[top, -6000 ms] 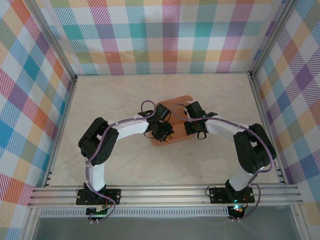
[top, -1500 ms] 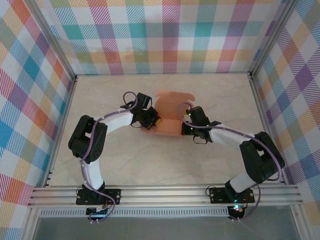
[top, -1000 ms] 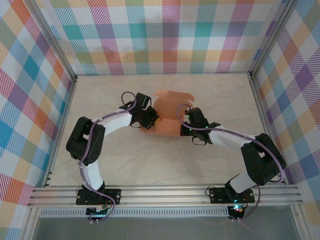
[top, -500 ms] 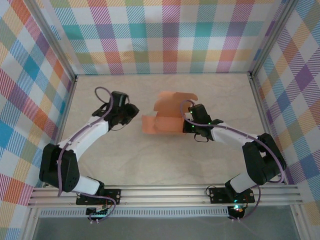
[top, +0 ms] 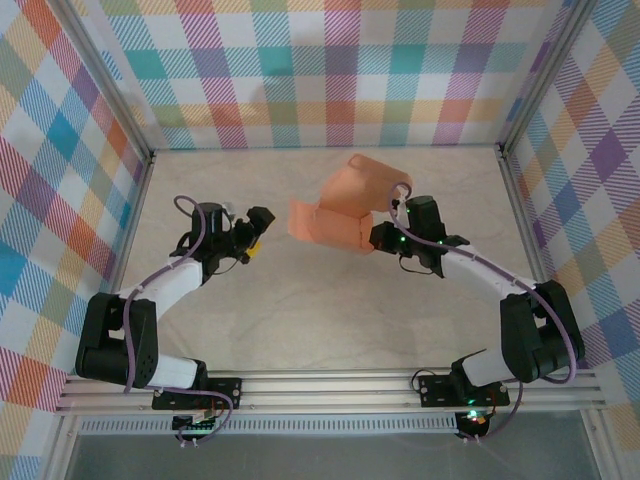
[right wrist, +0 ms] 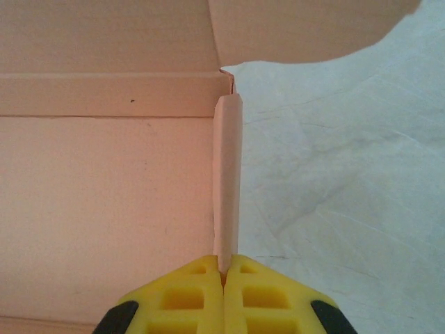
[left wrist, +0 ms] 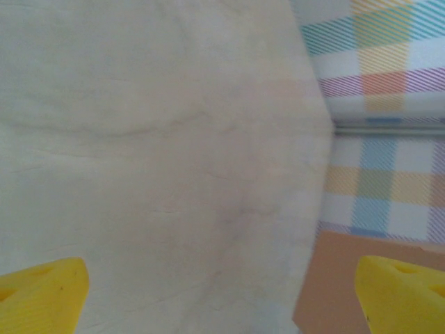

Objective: Fold the paper box

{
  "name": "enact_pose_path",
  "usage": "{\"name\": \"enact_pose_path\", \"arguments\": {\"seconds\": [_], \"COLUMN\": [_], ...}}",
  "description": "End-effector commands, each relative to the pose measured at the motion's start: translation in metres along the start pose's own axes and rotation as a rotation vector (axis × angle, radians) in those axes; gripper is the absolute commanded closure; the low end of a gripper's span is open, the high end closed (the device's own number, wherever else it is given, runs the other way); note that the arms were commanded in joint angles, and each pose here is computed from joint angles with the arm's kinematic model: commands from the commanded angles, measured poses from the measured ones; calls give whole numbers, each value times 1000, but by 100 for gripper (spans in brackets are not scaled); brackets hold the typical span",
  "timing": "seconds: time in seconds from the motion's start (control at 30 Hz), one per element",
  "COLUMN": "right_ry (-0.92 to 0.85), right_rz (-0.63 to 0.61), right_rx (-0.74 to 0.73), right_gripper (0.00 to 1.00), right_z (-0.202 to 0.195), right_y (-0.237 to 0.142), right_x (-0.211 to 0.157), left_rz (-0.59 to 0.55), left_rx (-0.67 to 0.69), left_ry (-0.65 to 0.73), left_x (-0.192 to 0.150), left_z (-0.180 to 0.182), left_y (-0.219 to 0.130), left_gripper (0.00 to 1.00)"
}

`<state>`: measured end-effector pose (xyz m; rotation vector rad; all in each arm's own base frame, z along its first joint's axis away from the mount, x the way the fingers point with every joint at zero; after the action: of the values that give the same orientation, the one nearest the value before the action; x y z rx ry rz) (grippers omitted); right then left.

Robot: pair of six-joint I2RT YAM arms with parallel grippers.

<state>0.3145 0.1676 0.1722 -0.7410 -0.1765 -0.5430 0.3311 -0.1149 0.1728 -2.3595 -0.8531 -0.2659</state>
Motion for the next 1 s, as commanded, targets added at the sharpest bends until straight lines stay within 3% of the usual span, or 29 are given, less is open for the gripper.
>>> {"name": "enact_pose_path", "arguments": {"seconds": [0.0,0.07,0.27,0.37,0.63,0.97], "right_ry": [20,18,25,24,53,47], "right_rz": [19,23,43,47,35,52], "right_rx": [78,59,42,32,-68,-47], "right_gripper": [100,100,100,100,100,100], "right_z": [10,7,2,0,-19,-17], "right_y": [-3,-2,2,4,12,14], "right_x": [0,-1,-4,-4,-5,-6], "left_rz": [13,26,76,92,94,148], "left_rx": [-192,-215,-296,-311,-316,-318], "left_ry": [114,135,141,143,167,173], "left_x": [-2,-5,-14,-17,-20,-33], "left_z": [-38,-49,-75,-83,-93,-99], "left_y": [-3,-4,-1,0,-9,10], "left_gripper": [15,29,34,46,49,59]}}
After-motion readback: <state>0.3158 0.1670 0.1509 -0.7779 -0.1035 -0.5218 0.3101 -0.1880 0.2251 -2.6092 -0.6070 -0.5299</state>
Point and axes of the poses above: each hand's point on the last joint's axis, 136 mm out from that joint toward the fingers, its own y axis out along the fingers, its own z axis along the line the jaws close on, x = y × z, the point moved 6 cm from there along -y, back along the fingers, and after that the axes turned 13 degrees about y, right-handed, at the moved point
